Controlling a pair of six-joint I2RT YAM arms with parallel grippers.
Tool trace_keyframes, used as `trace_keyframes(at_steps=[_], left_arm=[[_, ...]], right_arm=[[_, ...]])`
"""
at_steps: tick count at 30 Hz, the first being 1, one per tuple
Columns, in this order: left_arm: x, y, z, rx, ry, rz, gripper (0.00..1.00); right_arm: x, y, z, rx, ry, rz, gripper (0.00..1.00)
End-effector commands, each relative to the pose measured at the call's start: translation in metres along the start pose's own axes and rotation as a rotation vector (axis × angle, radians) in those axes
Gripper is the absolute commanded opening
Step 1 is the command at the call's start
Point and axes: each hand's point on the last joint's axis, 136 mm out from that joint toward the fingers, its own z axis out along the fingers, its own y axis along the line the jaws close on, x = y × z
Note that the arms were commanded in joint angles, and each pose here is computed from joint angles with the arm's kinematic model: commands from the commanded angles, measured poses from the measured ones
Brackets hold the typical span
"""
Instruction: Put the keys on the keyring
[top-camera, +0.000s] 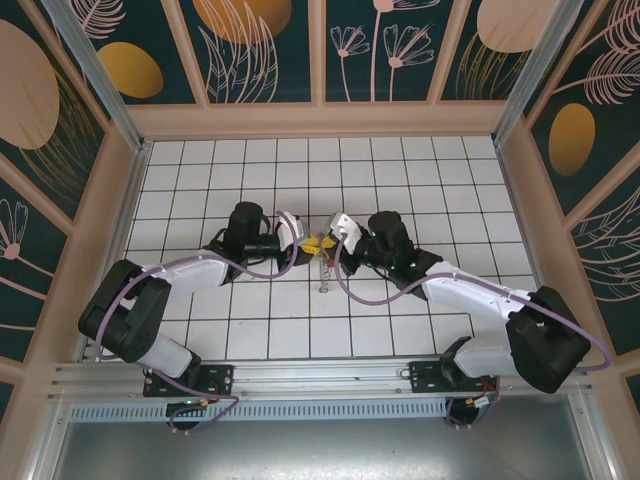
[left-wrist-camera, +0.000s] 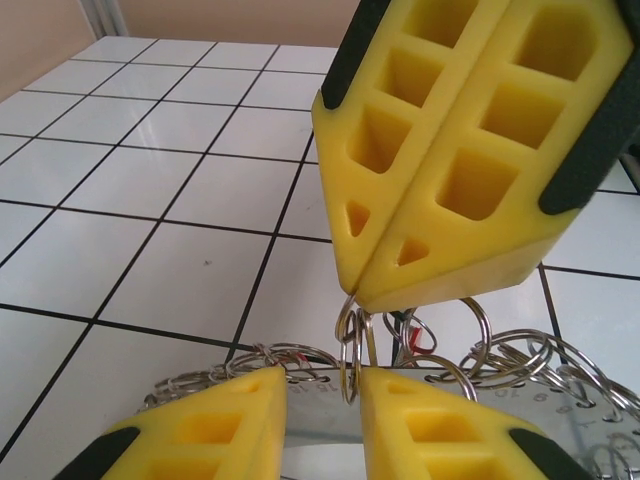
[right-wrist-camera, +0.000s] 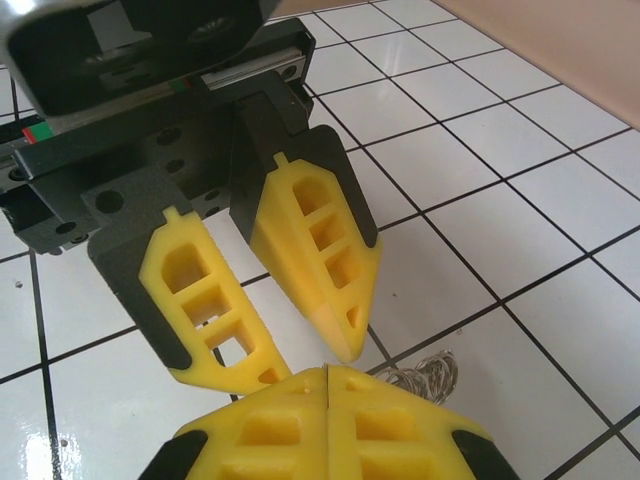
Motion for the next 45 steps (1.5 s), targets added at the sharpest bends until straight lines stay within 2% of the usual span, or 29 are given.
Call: trace_keyframes(at_steps=[1,14,20,27,45], left_arm=[[-0.008,0.001,0.0,0.014,-0.004,0.032,0.26],[-0.008,-0.001,0.003,0.048,0.003,0.033,0.18],[-0.011,-0.002,0.002,0.054,-0.001,0.049,0.0],[-0.02,-0.003,-0.002,0.039,-0.025,0.082,0.0],[-0.02,-0.002,-0.004,0.024,-0.023,0.097,0.0]], right_arm=[[-0.026,0.003,-0.001,-0.026,-0.065,-0.041,0.0],[-0.028,0.009,0.003,-0.064,-0.065,-0.036,0.0],[-0.024,0.009,0.005,-0.073,-0.044,-0.028,0.0],[0.0,0.006,0.014,-0.069,0.07,0.027,0.0],[0.011,0.005,0.021,-0.078,0.127,0.046,0.07]])
